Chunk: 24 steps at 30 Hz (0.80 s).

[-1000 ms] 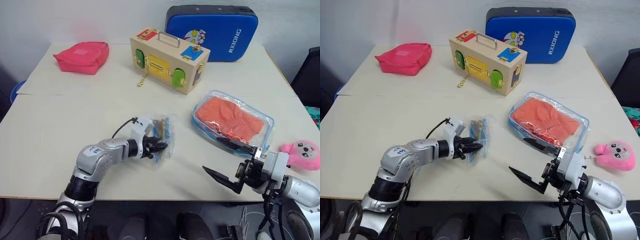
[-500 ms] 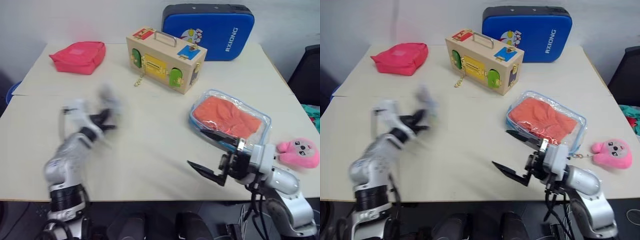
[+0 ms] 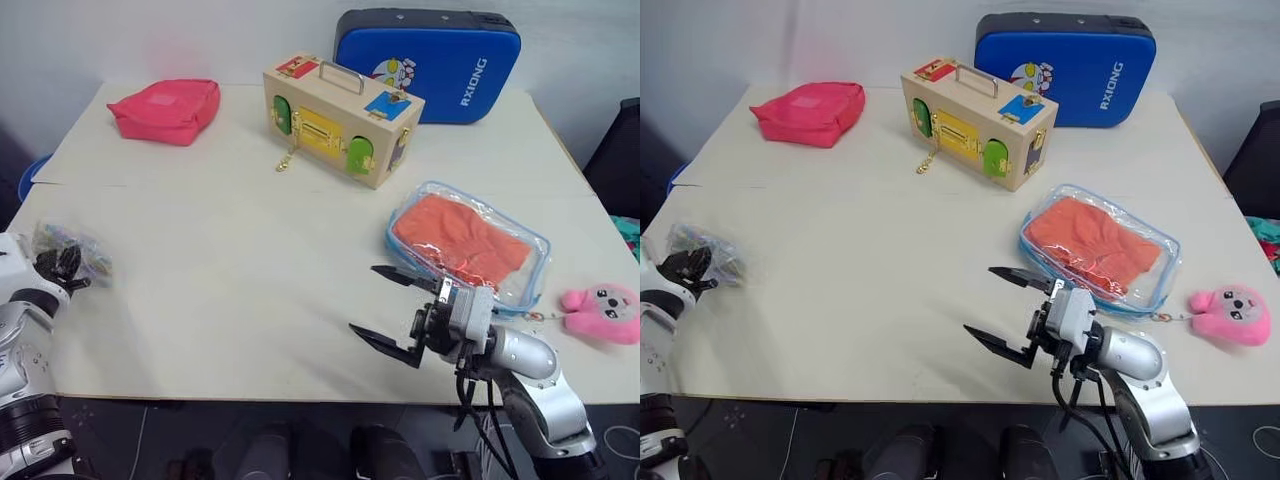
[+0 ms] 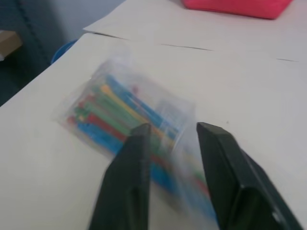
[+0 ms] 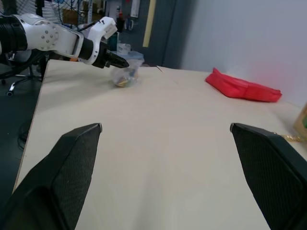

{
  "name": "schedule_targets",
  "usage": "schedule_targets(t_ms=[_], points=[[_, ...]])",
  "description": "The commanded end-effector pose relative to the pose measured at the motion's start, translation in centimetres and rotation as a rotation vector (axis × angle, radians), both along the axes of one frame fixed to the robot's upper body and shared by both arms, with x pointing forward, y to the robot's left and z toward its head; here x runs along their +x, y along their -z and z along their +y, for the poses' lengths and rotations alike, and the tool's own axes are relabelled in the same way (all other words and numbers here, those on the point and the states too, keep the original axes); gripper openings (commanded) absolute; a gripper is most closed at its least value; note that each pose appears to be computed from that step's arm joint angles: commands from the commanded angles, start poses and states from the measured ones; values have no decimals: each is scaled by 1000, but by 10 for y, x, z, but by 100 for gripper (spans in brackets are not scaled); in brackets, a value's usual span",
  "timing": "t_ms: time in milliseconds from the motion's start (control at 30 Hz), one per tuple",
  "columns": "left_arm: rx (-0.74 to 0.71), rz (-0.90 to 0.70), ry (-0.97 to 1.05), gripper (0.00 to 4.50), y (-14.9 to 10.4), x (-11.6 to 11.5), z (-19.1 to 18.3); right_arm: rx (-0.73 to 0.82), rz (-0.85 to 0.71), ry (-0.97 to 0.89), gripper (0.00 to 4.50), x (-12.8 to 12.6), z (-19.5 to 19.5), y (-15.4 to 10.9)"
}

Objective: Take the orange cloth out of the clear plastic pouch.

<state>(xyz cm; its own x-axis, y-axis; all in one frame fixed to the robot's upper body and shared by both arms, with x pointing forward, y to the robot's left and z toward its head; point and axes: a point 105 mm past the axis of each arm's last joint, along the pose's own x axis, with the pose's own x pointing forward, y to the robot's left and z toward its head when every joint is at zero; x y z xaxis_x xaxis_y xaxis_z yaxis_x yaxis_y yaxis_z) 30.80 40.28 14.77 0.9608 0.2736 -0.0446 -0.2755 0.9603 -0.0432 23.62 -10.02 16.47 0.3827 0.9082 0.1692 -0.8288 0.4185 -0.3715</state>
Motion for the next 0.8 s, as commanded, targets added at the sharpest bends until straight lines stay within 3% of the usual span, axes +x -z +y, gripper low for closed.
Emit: schedule_targets(t_ms=[33,67,233,267,400,500,800], points=[[109,-82,94,272,-28,-14,-3,-70,-14,181,450,11,-32,-5],[140,-103,131,293,-33,-19,-7,-93,-6,238,450,18,-41,-4],[302,-176,531,293,-47,-43,-67,-244,15,508,450,53,-71,9],[321,-169,625,293,-45,-47,-82,-259,28,527,450,57,-72,13],[423,13,1106,371,-11,-71,-153,-345,94,584,450,72,-76,34],[399,63,1358,450,-2,-86,-188,-368,102,636,389,85,-80,40],[413,28,1422,450,2,-87,-204,-457,54,589,76,96,-88,42]])
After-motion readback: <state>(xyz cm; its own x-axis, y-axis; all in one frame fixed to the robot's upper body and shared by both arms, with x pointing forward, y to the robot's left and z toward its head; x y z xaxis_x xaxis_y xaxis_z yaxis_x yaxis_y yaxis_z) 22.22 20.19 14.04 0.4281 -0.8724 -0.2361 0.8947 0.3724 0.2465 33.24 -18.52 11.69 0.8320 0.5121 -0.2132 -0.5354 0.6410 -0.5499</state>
